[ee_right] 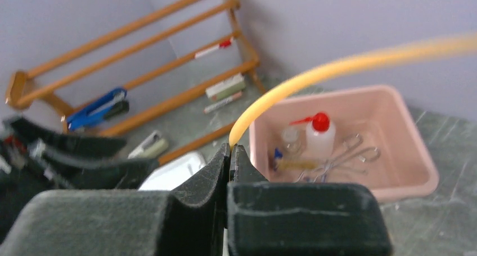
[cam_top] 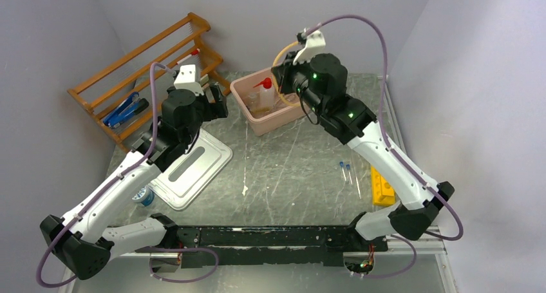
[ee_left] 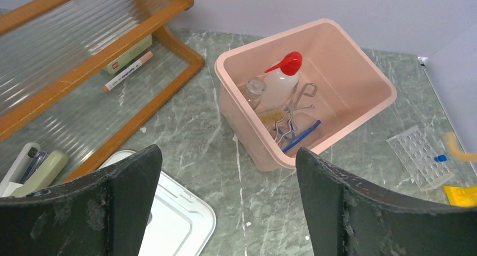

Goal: Organize the chemistry lab equipment

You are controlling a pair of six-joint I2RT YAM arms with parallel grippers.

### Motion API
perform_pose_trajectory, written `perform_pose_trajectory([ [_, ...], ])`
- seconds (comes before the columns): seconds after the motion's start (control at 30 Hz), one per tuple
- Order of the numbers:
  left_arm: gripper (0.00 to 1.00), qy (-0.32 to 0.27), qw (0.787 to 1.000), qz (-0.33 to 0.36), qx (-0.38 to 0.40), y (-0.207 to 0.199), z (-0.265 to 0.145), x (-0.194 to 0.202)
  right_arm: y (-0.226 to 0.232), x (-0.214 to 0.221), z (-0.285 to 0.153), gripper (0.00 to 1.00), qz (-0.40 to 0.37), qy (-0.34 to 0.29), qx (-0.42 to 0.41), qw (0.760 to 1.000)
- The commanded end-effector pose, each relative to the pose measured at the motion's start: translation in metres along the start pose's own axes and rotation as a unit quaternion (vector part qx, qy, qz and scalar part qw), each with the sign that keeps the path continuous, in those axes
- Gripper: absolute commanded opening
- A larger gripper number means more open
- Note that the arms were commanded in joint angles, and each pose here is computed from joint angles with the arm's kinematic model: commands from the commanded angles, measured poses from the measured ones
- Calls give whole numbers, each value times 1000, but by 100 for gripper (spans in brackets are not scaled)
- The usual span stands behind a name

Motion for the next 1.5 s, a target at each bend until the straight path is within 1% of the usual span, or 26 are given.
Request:
perform_pose_trajectory([
  [0.0, 92, -25, 1000, -17, 8, -4, 3, -15, -9, -42, 19, 0, -7, -75, 7, 997],
  [0.23, 92, -15, 999, -28, 15, -10, 10, -9, -28, -69, 60, 0, 7, -135, 17, 991],
  [0.4, 92, -10, 1000, -25, 9, -9, 12, -6, -49, -65, 97, 0, 31, -159, 28, 986],
  [0.57, 92, -5, 1000, -21, 6, -8, 12, -2, -63, -41, 129, 0, 49, -153, 31, 986],
  [0.8, 92, -2, 1000, -11, -3, -6, 15, -3, -86, 12, 153, 0, 63, -99, 64, 991],
  [1.0, 92, 1, 1000, -5, -7, -6, 19, -1, -109, 75, 156, 0, 80, -41, 89, 992],
  [1.1, 92, 4, 1000, -2, -6, -7, 22, 0, -116, 100, 156, 0, 101, -18, 93, 990],
  [1.3, 92, 7, 1000, -1, -1, -10, 27, 0, -117, 131, 166, 0, 163, 30, 95, 982],
  [1.47, 92, 8, 1000, -1, 0, -10, 27, 1, -125, 156, 175, 0, 196, 65, 128, 970],
])
Point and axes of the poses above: each gripper's point midway between its finger pads, its own z axis out along the fingers, its own y axis along the line the jaws close on, x = y × z, the point moved 6 cm from there along -z, back along the fingers, and after that the axes turned 10 degrees about z, right-handed, at the moved point
